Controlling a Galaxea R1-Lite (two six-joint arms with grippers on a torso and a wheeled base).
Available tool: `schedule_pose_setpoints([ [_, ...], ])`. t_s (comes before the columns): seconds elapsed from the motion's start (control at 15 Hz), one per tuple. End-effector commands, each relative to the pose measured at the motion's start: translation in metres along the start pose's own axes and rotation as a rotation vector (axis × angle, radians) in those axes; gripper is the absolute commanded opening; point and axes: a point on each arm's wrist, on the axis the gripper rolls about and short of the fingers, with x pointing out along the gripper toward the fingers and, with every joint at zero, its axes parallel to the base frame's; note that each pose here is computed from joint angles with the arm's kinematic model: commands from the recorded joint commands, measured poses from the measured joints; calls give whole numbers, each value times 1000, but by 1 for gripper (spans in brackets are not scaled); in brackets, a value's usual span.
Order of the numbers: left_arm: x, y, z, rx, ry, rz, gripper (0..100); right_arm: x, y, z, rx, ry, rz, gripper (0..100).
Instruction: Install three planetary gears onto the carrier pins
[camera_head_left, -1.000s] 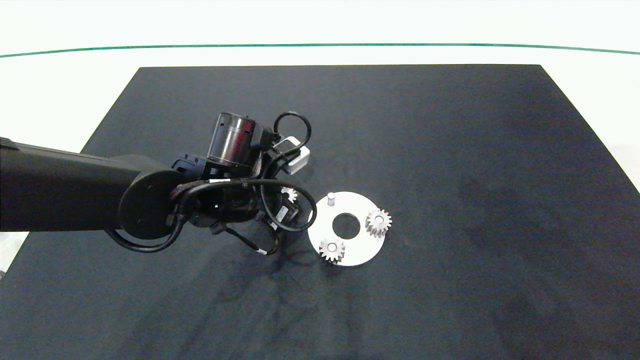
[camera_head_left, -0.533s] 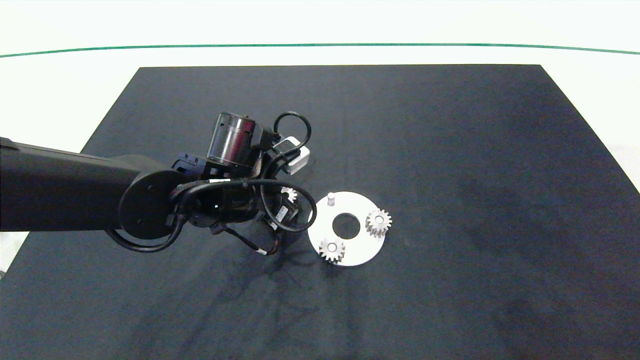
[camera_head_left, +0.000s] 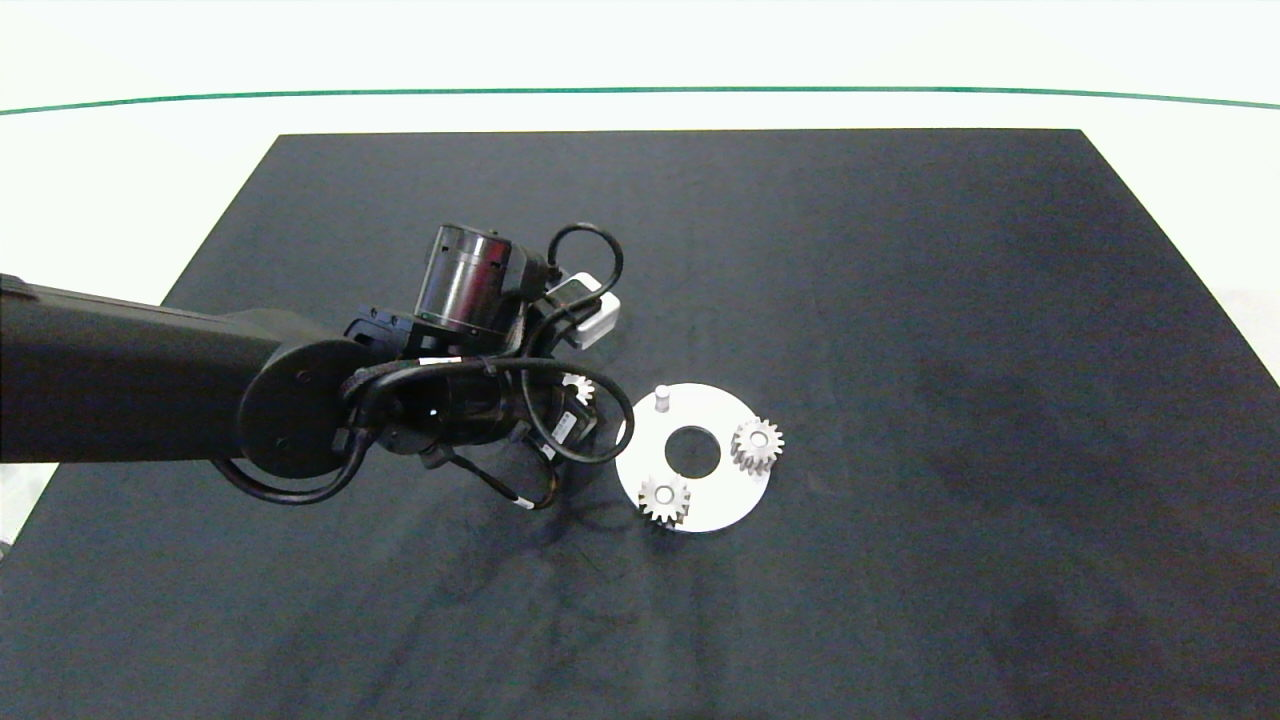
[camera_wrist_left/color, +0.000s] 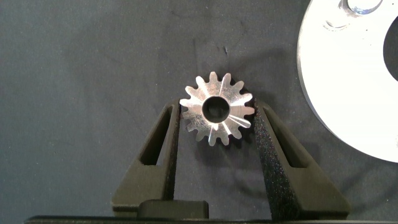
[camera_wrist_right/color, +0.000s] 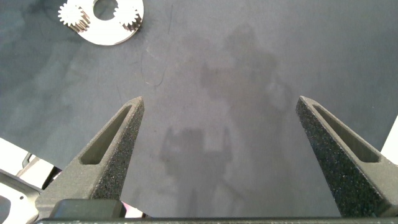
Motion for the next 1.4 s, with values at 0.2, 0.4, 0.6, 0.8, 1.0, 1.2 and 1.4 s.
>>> schedule_pose_setpoints([
  [0.2,-1,0,2,2,-7,2,6,0,0,-1,-4,7,0,100],
  [0.4,-1,0,1,-3,-2,1,0,0,0,-1,-3,5,0,100],
  [0.6,-3,1,0,-4,-4,5,0,0,0,-1,-5,4,0,100],
  [0.8,-13,5,9,-2,-47,14,0,-1,-1,0,-3,-2,-1,100],
  [1.0,-20,8,14,-2,-40,11,0,-1,-1,1,-4,-3,-2,100],
  [1.2,-20,8,12,-1,-35,11,0,-2,-1,1,-4,-3,-2,100],
  [1.4,-19,7,13,-2,-33,10,0,-1,-1,0,-4,-2,-1,100],
])
